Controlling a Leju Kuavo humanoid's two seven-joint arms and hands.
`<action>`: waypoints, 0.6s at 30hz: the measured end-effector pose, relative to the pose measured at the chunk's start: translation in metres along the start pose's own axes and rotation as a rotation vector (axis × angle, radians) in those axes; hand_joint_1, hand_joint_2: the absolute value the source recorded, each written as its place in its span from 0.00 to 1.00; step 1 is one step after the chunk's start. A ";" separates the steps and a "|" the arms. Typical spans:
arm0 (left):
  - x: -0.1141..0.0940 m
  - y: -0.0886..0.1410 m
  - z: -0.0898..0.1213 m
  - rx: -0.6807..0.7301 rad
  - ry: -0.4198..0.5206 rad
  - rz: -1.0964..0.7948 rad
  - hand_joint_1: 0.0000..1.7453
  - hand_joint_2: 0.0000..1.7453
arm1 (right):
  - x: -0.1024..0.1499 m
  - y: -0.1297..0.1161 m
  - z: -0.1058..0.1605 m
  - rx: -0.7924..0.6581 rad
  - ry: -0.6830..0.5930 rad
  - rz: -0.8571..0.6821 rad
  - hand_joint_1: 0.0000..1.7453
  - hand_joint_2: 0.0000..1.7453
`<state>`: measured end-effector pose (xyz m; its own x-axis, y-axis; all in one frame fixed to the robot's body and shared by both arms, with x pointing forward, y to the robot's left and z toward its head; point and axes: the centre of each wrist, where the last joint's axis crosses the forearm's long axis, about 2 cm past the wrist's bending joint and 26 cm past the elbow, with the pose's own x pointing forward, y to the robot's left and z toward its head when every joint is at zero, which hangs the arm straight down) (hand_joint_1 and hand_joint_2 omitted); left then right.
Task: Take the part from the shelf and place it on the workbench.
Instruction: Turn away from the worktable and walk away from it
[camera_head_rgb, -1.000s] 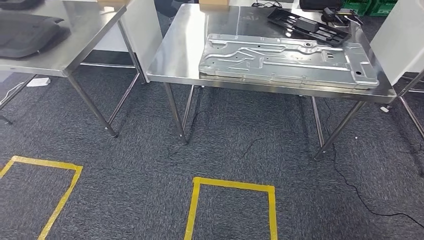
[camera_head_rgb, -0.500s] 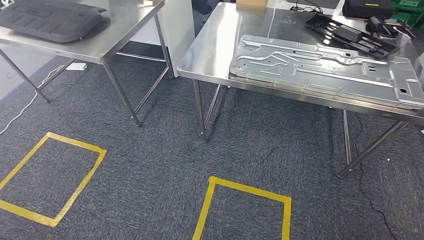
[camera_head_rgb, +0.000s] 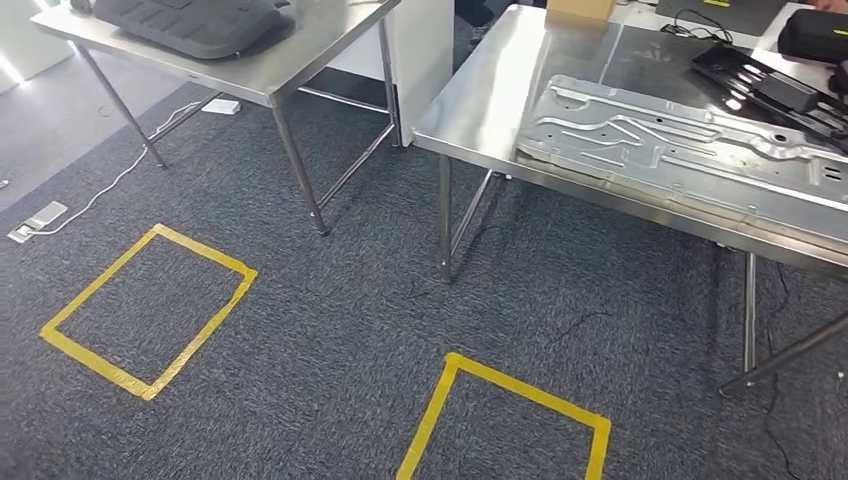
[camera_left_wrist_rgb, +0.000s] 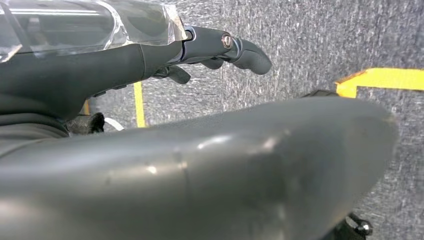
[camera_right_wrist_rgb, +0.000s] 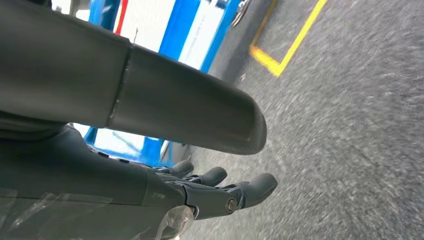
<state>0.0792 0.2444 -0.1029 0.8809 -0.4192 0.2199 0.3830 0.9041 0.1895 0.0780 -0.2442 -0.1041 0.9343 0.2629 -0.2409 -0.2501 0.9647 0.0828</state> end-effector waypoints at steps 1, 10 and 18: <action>0.000 0.000 0.000 0.000 0.001 0.000 0.00 0.00 | 0.001 0.000 0.001 -0.001 -0.003 0.000 0.00 0.00; -0.003 -0.001 0.000 -0.006 0.026 0.007 0.00 1.00 | -0.001 0.001 0.000 -0.007 0.002 0.013 0.00 0.00; -0.006 0.000 0.000 -0.009 0.039 0.004 0.00 0.75 | 0.000 0.001 0.000 -0.015 0.001 0.017 0.00 0.00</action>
<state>0.0743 0.2472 -0.1042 0.8926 -0.4118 0.1834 0.3814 0.9067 0.1798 0.0772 -0.2431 -0.1042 0.9295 0.2795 -0.2407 -0.2699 0.9602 0.0726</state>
